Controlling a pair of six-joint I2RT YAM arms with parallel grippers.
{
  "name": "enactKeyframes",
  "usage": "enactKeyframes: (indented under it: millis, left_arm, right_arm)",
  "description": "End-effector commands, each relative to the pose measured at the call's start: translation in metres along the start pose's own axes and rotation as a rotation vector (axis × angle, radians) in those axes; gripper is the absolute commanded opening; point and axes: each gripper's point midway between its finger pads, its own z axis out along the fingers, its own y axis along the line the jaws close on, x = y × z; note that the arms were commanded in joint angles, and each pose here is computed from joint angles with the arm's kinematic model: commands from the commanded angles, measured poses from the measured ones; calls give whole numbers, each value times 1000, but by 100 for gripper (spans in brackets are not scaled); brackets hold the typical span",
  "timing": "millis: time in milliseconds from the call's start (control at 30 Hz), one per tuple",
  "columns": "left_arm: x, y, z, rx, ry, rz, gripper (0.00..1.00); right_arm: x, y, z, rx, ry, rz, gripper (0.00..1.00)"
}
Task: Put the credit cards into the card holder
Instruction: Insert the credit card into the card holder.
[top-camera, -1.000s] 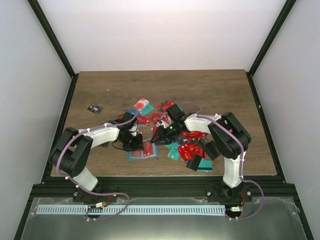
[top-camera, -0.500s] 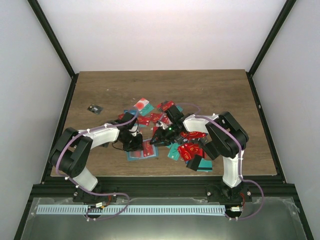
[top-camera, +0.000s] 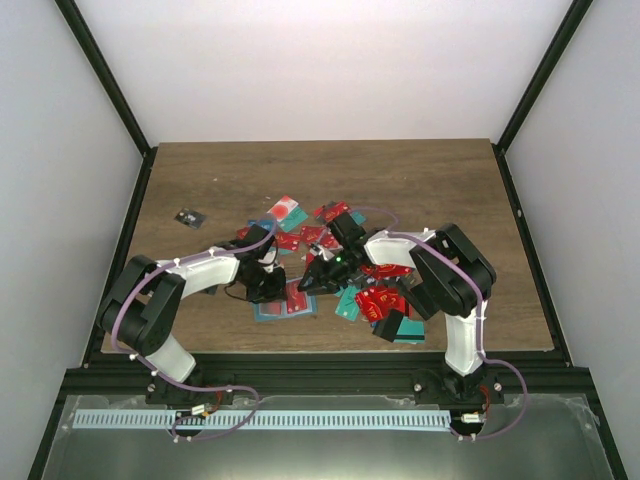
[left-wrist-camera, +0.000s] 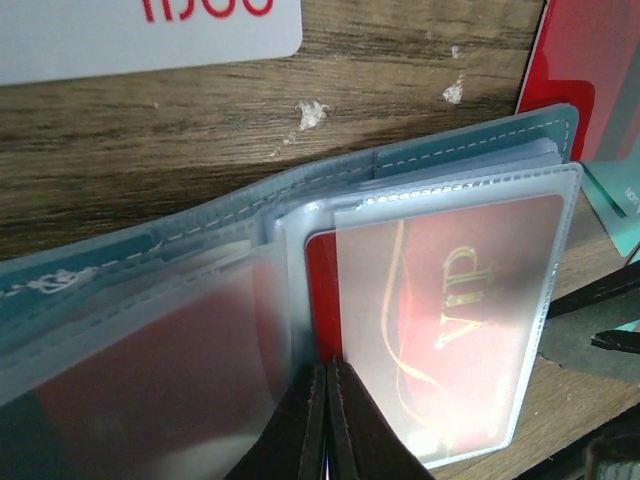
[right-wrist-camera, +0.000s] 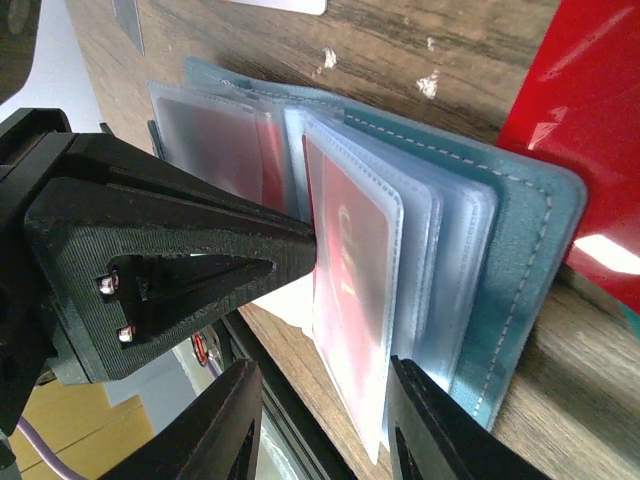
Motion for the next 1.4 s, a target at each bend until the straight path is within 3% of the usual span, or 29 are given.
enactKeyframes:
  millis: [0, 467, 933, 1200, 1367]
  left_arm:
    - [11, 9, 9, -38, 22, -8, 4]
    - [4, -6, -1, 5, -8, -6, 4]
    - [-12, -29, -71, -39, -148, 28, 4]
    - [-6, -21, -110, -79, -235, 13, 4]
    - [3, -14, -145, -93, -318, -8, 5]
  right_arm:
    - [2, 8, 5, -25, 22, -38, 37]
    - [5, 27, 8, -66, 45, -95, 37]
    - [9, 27, 15, -36, 60, -62, 37]
    - [7, 70, 33, -68, 99, -99, 41]
    - [5, 139, 45, -204, 142, -214, 44]
